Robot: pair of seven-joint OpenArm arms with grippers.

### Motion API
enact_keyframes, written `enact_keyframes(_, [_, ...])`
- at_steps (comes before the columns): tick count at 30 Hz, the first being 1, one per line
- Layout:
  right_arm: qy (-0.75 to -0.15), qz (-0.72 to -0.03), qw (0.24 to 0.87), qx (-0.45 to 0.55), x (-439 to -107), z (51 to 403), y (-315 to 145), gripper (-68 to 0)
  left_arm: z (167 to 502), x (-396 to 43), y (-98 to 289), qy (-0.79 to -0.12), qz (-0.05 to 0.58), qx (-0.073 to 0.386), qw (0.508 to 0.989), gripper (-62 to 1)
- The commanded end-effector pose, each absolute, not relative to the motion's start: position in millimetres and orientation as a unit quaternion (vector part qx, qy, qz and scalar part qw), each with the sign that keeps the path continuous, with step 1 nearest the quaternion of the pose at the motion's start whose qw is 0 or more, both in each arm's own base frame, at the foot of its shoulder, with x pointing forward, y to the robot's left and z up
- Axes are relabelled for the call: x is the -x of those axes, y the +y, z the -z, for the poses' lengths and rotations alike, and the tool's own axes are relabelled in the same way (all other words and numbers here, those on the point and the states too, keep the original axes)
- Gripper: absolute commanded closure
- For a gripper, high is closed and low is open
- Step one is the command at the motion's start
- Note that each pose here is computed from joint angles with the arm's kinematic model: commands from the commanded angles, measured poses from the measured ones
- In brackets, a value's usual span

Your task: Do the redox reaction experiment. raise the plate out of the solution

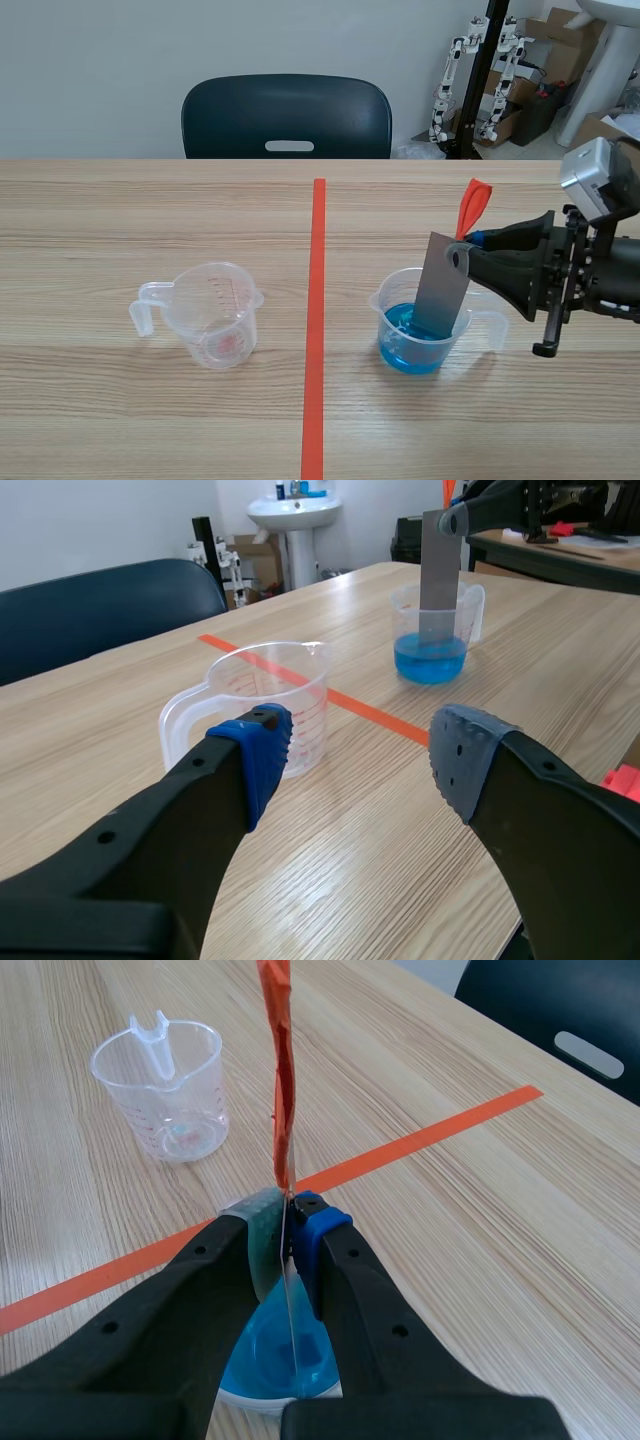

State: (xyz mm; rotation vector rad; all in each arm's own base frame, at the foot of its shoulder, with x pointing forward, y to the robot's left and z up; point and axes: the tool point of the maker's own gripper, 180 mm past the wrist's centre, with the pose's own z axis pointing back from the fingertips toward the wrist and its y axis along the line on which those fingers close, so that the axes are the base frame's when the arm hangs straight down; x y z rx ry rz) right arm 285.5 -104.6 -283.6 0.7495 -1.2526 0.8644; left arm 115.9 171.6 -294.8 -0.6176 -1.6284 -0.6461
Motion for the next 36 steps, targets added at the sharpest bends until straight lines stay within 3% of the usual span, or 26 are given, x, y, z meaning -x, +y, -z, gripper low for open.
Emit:
enact_keyframes(1, [-0.576,-0.385,0.641,-0.329,-295,261,-109,-0.6,284,-122,177,-0.712,0.285,0.264,0.585,-27.7])
enact_keyframes(7, [-0.583,-0.385,0.632,-0.335,-296,244,-108,-0.6,261,-144,204,-0.716,0.340,0.231,0.565,-8.0])
enact_keyframes(10, [-0.578,-0.388,0.634,-0.336,-295,238,-106,-0.6,243,-157,215,-0.716,0.362,0.228,0.552,-2.2])
enact_keyframes(17, [-0.566,-0.396,0.638,-0.341,-293,222,-100,-0.6,210,-190,227,-0.674,0.398,0.267,0.562,-1.6])
enact_keyframes(24, [-0.563,-0.385,0.645,-0.346,-299,200,-101,-0.6,187,-231,220,-0.642,0.434,0.265,0.573,-1.6])
enact_keyframes(31, [-0.565,-0.381,0.647,-0.343,-308,178,-106,-0.6,174,-254,188,-0.632,0.484,0.239,0.556,-1.6])
enact_keyframes(36, [-0.560,-0.378,0.650,-0.348,-308,166,-105,-0.6,167,-261,156,-0.622,0.506,0.246,0.544,-1.6])
